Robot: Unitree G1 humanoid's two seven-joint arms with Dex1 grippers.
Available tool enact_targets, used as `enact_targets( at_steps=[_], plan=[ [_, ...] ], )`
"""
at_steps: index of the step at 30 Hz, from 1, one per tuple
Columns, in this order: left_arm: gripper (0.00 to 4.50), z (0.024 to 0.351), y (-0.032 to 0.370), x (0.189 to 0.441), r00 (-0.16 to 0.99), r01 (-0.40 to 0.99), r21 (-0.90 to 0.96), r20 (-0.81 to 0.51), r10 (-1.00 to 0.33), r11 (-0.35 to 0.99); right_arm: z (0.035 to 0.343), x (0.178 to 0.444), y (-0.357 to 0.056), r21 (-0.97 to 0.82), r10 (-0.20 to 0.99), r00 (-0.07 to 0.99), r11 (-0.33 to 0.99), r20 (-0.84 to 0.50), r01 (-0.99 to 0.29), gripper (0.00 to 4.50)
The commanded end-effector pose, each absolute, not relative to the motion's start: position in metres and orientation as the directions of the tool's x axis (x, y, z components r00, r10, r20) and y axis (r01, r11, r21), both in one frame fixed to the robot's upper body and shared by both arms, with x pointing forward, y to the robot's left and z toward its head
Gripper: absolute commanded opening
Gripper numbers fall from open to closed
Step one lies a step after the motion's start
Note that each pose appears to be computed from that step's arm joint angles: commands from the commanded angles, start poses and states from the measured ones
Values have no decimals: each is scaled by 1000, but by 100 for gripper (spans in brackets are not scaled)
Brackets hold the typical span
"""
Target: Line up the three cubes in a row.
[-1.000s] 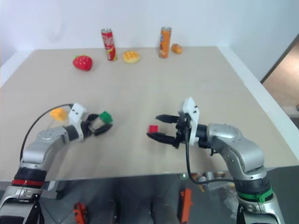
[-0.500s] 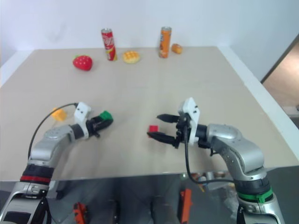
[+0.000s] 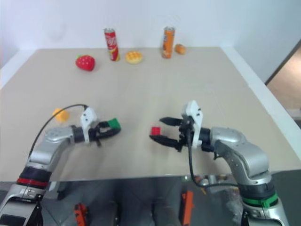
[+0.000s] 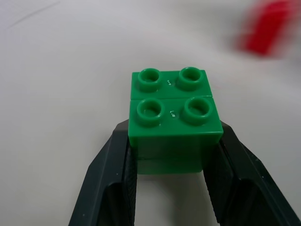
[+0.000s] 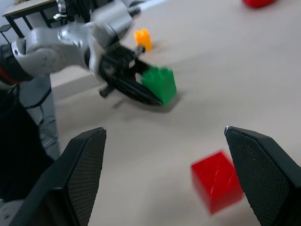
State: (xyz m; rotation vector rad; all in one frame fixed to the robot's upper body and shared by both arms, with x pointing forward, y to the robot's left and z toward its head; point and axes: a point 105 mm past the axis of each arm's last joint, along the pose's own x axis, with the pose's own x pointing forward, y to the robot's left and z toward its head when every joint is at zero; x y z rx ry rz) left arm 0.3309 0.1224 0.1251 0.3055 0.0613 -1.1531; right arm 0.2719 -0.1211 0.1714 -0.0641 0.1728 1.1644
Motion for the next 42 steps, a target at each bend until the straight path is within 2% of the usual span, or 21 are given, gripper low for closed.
enact_targets(
  at_steps=[1, 5, 8, 12, 15, 21, 30, 42],
  plan=[
    [134, 141, 116, 329, 320, 930, 249, -190, -928, 269, 185, 255, -127, -4, 922, 359, 362, -147, -932, 416],
    [134, 149, 106, 332, 227, 957, 223, -177, -958, 186, 168, 236, -142, -23, 905, 349, 355, -245, -935, 416],
    [134, 144, 99, 334, 168, 970, 213, -213, -963, 122, 161, 240, -154, -24, 879, 387, 397, -280, -918, 416],
    [134, 133, 95, 338, 125, 976, 206, -257, -958, 72, 166, 247, -159, -43, 868, 427, 431, -254, -901, 416],
    [134, 125, 96, 341, 119, 974, 219, -295, -948, 55, 170, 250, -158, -49, 866, 441, 443, -234, -895, 416],
    [134, 123, 102, 357, 193, 961, 246, -282, -940, 123, 173, 250, -155, -59, 866, 449, 447, -220, -892, 416],
    [134, 118, 96, 345, 100, 976, 215, -269, -958, 41, 177, 255, -154, -66, 865, 456, 453, -210, -889, 416],
    [134, 109, 93, 347, 101, 976, 216, -294, -951, 37, 178, 256, -150, -61, 867, 460, 457, -191, -887, 416]
  ],
)
